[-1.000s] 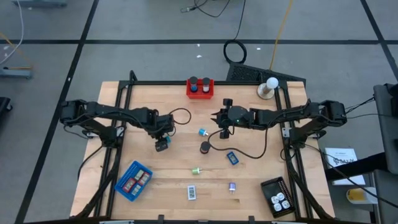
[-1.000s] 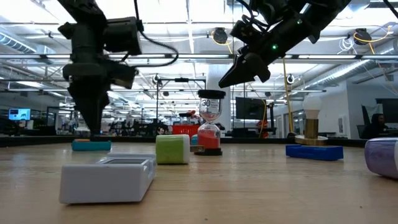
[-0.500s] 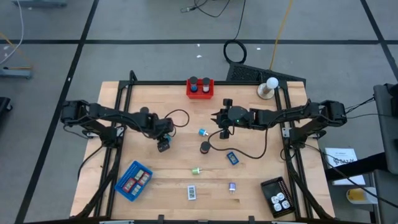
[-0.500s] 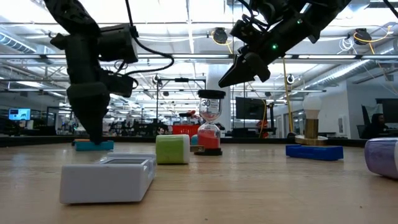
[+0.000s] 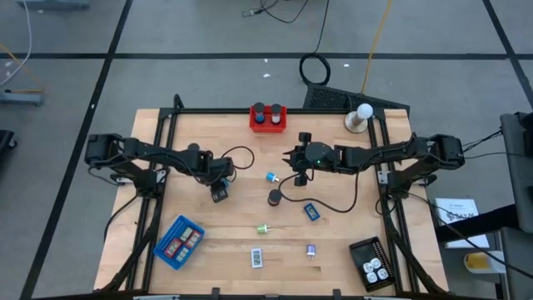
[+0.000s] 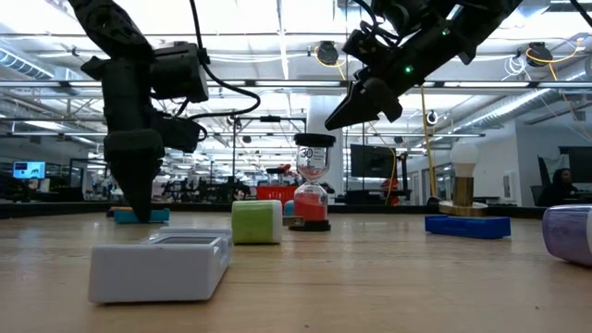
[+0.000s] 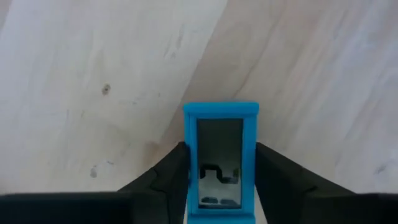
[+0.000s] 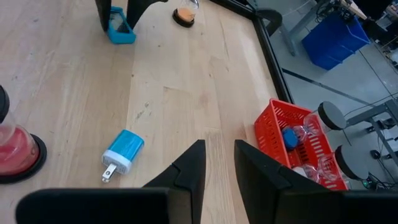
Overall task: Pick & Place Office items
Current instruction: Put the light blue digital timer into the blue bin
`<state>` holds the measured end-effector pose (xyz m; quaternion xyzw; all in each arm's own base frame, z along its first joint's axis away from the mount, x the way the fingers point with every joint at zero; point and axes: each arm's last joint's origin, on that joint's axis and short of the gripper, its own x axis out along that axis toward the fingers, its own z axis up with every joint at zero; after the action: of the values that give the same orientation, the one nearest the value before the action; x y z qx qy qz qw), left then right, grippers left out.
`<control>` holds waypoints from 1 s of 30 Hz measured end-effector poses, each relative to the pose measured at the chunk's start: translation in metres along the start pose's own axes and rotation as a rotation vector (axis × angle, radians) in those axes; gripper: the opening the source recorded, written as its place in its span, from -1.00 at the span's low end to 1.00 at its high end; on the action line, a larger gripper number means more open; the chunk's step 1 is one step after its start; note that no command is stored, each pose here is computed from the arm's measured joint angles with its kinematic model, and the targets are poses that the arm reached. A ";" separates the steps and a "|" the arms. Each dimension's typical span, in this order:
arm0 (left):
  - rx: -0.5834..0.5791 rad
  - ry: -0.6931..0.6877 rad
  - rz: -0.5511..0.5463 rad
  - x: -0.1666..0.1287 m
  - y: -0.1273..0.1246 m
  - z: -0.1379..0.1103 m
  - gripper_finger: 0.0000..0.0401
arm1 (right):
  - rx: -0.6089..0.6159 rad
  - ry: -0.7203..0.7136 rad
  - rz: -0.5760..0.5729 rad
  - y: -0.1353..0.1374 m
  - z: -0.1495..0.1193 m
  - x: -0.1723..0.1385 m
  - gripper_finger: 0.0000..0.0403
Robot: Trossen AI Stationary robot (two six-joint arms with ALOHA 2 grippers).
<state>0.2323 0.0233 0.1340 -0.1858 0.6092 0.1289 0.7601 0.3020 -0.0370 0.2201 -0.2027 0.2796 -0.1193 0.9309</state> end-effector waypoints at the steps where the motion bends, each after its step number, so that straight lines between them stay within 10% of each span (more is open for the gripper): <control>1: -0.007 0.002 -0.009 0.000 0.000 0.000 -0.28 | 0.000 0.000 0.000 0.000 0.000 0.000 -0.63; 15: -0.107 -0.025 -0.077 -0.060 -0.024 -0.001 -0.29 | 0.005 0.000 0.001 0.000 -0.001 0.000 -0.63; 30: -0.190 0.045 -0.165 -0.116 -0.091 -0.055 -0.30 | 0.009 -0.030 -0.016 0.004 -0.014 0.002 -0.63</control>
<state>0.1968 -0.0791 0.2478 -0.3096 0.5938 0.1188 0.7331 0.2960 -0.0382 0.2072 -0.2024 0.2633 -0.1250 0.9349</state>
